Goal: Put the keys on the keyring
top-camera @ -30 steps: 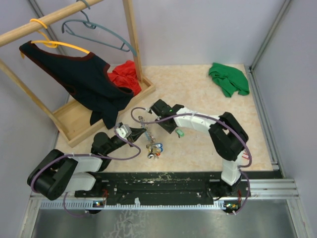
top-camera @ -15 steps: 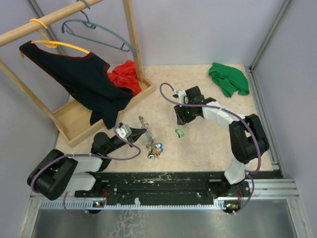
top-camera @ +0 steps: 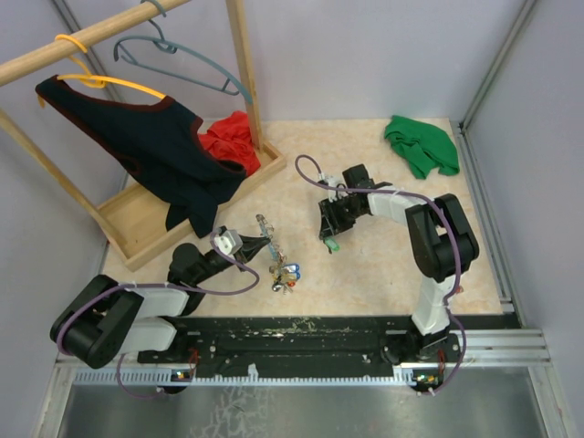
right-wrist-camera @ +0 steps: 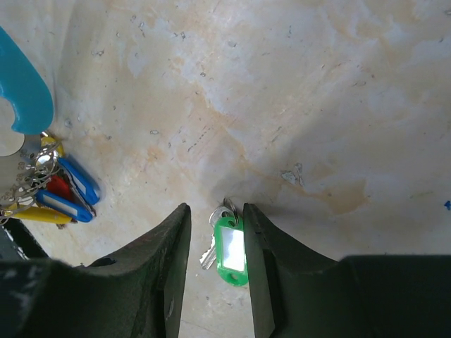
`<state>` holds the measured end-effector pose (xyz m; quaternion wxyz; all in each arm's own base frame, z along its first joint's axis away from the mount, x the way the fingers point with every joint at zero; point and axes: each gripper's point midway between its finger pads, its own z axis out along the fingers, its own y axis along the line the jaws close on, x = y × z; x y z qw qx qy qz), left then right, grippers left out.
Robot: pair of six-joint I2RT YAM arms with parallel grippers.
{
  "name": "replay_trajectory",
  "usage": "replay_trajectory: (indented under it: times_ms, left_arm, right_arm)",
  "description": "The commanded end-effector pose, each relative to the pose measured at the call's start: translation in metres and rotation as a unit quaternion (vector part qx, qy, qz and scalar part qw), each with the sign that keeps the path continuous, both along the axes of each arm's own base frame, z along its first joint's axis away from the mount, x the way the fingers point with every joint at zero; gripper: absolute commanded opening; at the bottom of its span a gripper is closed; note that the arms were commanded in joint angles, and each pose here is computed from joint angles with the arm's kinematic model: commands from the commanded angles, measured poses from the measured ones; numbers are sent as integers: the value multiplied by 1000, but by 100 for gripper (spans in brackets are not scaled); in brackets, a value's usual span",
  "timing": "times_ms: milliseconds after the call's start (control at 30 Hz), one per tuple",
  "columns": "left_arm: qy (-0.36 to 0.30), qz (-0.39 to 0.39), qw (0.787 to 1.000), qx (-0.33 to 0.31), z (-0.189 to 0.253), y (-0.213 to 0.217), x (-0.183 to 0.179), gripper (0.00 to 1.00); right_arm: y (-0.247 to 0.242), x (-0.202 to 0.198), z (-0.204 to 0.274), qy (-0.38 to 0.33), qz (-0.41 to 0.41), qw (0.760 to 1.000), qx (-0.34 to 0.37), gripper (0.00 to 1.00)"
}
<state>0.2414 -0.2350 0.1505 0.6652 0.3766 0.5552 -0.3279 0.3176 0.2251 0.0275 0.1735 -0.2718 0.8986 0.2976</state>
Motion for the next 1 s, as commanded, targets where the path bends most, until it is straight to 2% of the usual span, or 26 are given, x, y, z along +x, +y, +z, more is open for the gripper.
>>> replay_trajectory:
  times_ms: [0,600,967]
  left_arm:
    - [-26,-4,1000,-14,18,-2,3,0]
    - [-27,-5,999,-15,19,-3,3,0]
    - [-25,-6,1000,-15,18,-3,3,0]
  right_arm:
    - [8,5,6,-2,7,1000,28,36]
    - [1,-6,6,4,11,1000,18,22]
    - [-4,-9,2,7,9,1000,4,20]
